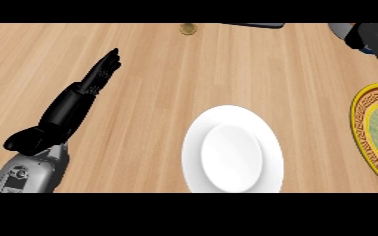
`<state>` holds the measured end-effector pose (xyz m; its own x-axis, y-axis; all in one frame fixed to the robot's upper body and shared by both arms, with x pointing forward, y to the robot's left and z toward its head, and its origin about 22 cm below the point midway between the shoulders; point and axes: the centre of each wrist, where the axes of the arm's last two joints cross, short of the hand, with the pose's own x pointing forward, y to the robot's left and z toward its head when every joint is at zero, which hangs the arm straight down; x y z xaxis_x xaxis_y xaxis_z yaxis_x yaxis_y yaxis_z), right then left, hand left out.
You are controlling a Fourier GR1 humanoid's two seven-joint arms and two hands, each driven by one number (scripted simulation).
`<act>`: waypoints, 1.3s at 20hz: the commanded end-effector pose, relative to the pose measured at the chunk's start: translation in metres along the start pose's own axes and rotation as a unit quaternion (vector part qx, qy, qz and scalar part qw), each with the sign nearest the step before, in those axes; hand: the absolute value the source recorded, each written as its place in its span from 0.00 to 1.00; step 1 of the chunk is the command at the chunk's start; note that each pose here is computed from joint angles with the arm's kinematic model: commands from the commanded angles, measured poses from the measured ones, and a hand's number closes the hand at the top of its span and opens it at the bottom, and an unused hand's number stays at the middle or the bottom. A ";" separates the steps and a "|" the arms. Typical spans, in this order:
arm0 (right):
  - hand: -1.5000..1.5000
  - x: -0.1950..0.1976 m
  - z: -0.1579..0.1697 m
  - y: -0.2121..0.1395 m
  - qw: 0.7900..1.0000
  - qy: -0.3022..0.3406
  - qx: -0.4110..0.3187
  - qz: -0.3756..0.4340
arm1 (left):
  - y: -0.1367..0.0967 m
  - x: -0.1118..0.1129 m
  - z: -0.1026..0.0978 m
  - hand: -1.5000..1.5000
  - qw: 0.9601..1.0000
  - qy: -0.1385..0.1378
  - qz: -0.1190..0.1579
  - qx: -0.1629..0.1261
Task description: Pick the can from the plate and place it in the plate
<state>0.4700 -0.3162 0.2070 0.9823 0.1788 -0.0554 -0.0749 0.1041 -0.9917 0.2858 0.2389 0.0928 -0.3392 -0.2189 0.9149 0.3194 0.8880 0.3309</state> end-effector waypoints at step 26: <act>1.00 -0.052 -0.087 0.004 0.945 0.202 -0.219 -0.132 | 0.004 -0.005 -0.002 0.50 0.999 0.020 0.004 0.027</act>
<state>0.4377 -0.4039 0.2093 0.9966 0.0112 0.0812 0.0811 -0.2770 -0.9574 0.2906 0.2412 0.0919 -0.3110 -0.2319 0.9217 0.2853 0.9023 0.3233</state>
